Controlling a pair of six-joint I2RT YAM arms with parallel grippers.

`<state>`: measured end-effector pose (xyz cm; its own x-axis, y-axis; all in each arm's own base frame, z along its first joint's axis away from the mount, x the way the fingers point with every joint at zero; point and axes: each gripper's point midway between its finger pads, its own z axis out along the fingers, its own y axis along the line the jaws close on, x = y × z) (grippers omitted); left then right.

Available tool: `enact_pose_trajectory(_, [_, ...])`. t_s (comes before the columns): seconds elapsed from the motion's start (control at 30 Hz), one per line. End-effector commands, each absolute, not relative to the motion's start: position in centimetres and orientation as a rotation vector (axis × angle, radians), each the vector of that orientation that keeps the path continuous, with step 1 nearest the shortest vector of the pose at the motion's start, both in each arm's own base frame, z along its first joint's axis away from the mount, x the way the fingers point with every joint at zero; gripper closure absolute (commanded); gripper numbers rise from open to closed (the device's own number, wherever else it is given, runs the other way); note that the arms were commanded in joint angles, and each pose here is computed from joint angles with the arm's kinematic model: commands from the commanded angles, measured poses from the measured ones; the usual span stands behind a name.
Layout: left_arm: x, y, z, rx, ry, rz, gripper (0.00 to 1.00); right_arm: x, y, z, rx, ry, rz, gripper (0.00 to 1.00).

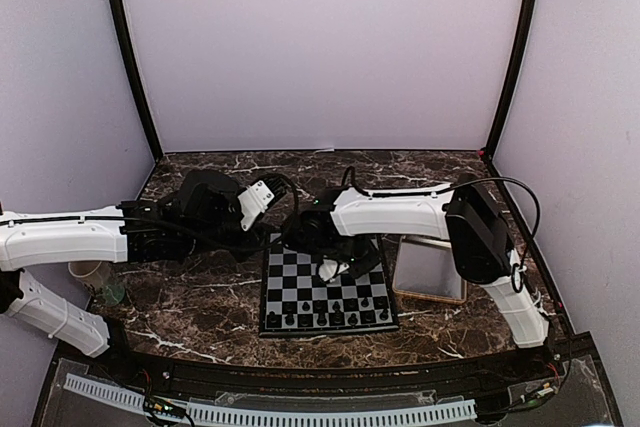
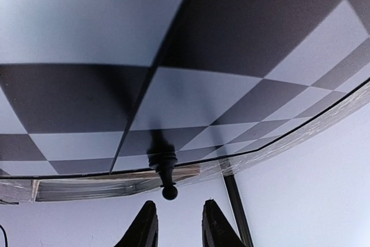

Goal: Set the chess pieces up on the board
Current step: Place the pawn on the chessboard, then pick up the pawn from the chessboard.

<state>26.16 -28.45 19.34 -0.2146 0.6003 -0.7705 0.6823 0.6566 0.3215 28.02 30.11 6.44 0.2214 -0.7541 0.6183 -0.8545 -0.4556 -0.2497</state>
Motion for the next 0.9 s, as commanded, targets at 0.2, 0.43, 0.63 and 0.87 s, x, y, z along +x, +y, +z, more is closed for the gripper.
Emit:
enact_pose_trajectory(0.2, [26.1, -28.9, 20.8, 0.956, 1.845, -0.168, 0.64, 30.2, 30.5, 14.0, 2.387, -2.087, 0.613, 0.67])
enact_pose_trajectory(0.43, [24.9, -32.3, 18.6, 1.117, 1.93, -0.298, 0.67, 30.4, 27.3, 17.1, 2.219, -2.516, -0.184, 0.67])
enact_pose_trajectory(0.63, [25.4, -36.1, 17.3, 1.21, 2.021, -0.378, 0.67, 32.6, 23.4, 18.4, 2.063, -2.965, -0.446, 0.63])
enact_pose_trajectory(0.87, [27.1, -40.7, 14.7, 1.286, 2.116, -0.417, 0.67, 33.1, 19.4, 19.4, 1.797, -3.458, -0.585, 0.54])
